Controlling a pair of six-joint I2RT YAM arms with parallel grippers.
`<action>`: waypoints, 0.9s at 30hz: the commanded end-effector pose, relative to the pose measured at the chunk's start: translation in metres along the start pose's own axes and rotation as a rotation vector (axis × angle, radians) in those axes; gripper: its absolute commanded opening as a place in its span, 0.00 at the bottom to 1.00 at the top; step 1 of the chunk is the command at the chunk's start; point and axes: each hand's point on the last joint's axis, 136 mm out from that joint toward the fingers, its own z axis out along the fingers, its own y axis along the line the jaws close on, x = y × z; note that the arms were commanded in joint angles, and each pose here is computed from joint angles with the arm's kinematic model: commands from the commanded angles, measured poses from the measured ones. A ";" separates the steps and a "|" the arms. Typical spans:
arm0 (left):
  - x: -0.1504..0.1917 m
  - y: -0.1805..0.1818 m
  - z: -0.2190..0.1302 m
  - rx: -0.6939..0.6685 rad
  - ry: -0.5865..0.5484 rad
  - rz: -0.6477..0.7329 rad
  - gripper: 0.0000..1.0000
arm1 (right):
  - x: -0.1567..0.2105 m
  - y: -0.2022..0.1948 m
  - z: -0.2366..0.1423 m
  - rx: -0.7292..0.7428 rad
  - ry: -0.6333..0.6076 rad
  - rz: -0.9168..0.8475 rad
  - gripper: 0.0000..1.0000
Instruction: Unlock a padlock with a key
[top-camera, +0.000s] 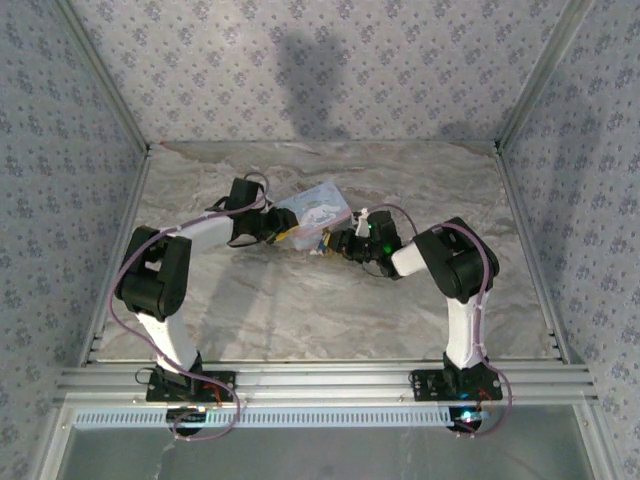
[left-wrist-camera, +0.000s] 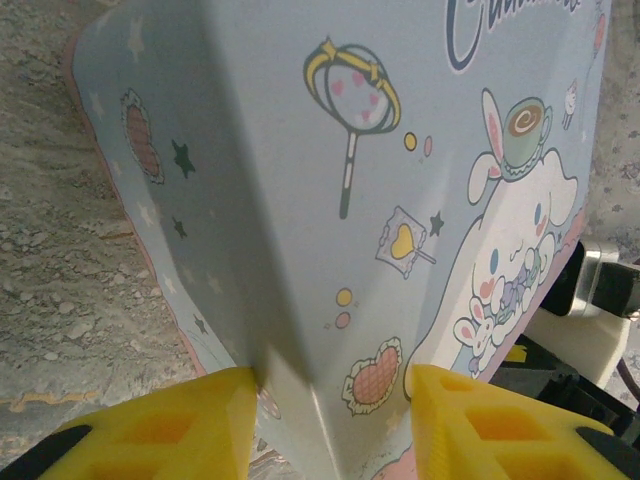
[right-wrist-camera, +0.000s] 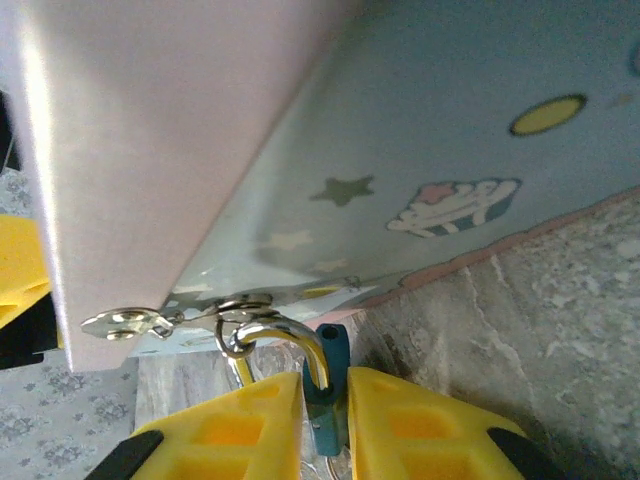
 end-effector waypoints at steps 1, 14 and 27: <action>0.020 0.018 0.002 -0.069 0.044 -0.031 0.43 | 0.015 -0.020 0.008 0.061 0.023 0.056 0.22; 0.021 0.019 0.001 -0.072 0.041 -0.030 0.43 | 0.009 -0.027 0.003 0.081 -0.036 0.084 0.05; 0.024 0.020 0.000 -0.077 0.039 -0.031 0.43 | -0.011 -0.022 -0.010 0.039 -0.129 0.120 0.00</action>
